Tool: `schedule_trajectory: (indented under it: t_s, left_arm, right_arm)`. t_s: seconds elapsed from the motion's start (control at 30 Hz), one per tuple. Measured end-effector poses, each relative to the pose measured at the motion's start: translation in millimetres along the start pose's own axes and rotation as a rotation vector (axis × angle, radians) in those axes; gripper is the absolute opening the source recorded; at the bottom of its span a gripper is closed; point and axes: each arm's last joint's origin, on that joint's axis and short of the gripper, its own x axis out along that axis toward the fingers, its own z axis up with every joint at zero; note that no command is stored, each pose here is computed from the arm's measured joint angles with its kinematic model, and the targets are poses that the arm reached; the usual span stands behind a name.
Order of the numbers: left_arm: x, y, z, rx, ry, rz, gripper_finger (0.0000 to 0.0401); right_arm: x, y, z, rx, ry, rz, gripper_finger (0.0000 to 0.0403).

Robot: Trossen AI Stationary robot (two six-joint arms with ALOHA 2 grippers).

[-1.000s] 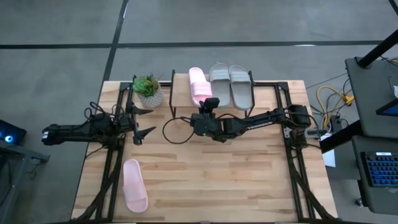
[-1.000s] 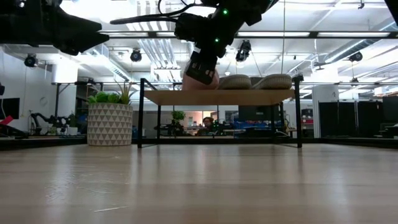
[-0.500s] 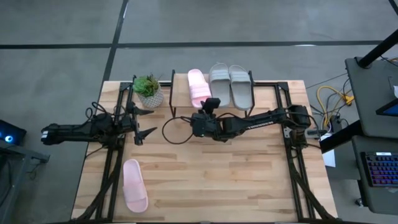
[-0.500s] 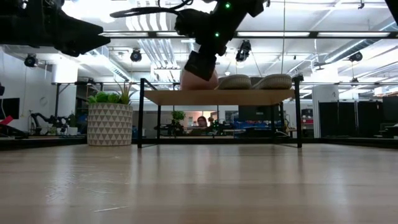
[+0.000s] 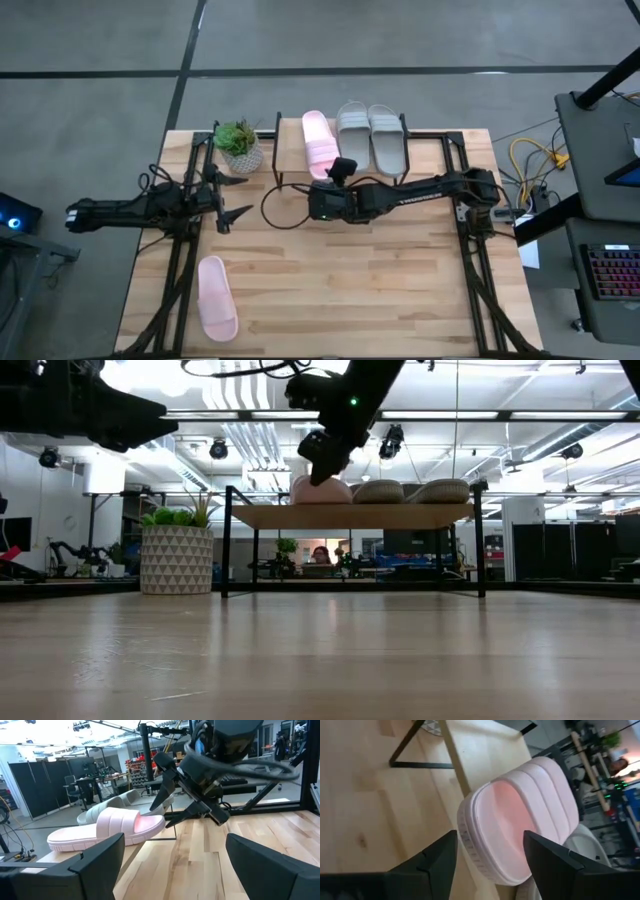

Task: Pick and place slides into the shelf
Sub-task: Put the top pink slide on the shelf

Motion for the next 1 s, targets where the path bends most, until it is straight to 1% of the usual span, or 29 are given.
schedule_trajectory:
  t_s: [0.1,0.27,0.33,0.5,0.63,0.67,0.73,0.8,0.83,0.9,1.0]
  left_arm:
    - [0,0,-1,0.001,0.005,-0.002,0.0331]
    - [0,0,0,0.001,0.003,-0.001,0.0331]
    - [0,0,0,0.001,0.003,-0.001,0.0331]
    - [0,0,0,-0.001,-0.005,0.001,0.0331]
    - [0,0,0,-0.001,-0.005,0.001,0.0331]
    - [0,0,0,0.0,-0.005,0.001,0.0331]
    - [0,0,0,-0.001,-0.006,0.001,0.0331]
    - [0,0,0,0.0,-0.004,0.001,0.0331]
    - [0,0,0,0.0,-0.005,0.001,0.0331]
    - [0,0,0,-0.001,-0.006,0.001,0.0331]
    - [0,0,0,0.0,-0.004,0.001,0.0331]
  right_arm:
    - [-3,-2,2,0.006,0.007,0.047,0.0217]
    - [-10,-5,7,0.005,0.028,0.203,0.0217]
    - [-14,-9,10,0.003,0.03,0.24,0.0217]
    - [-25,-17,21,-0.035,0.003,0.238,0.0214]
    - [-29,-20,26,-0.172,-0.035,0.223,0.0214]
    - [-29,-21,26,-0.209,-0.039,0.203,0.0214]
    - [-24,-23,24,-0.278,-0.021,0.126,0.0214]
    - [-19,-27,22,-0.324,0.008,0.034,0.0214]
    - [-17,-29,21,-0.338,0.02,0.01,0.0214]
    - [-12,-33,20,-0.345,0.029,0.001,0.0214]
    - [-4,-38,19,-0.341,0.035,0.049,0.0214]
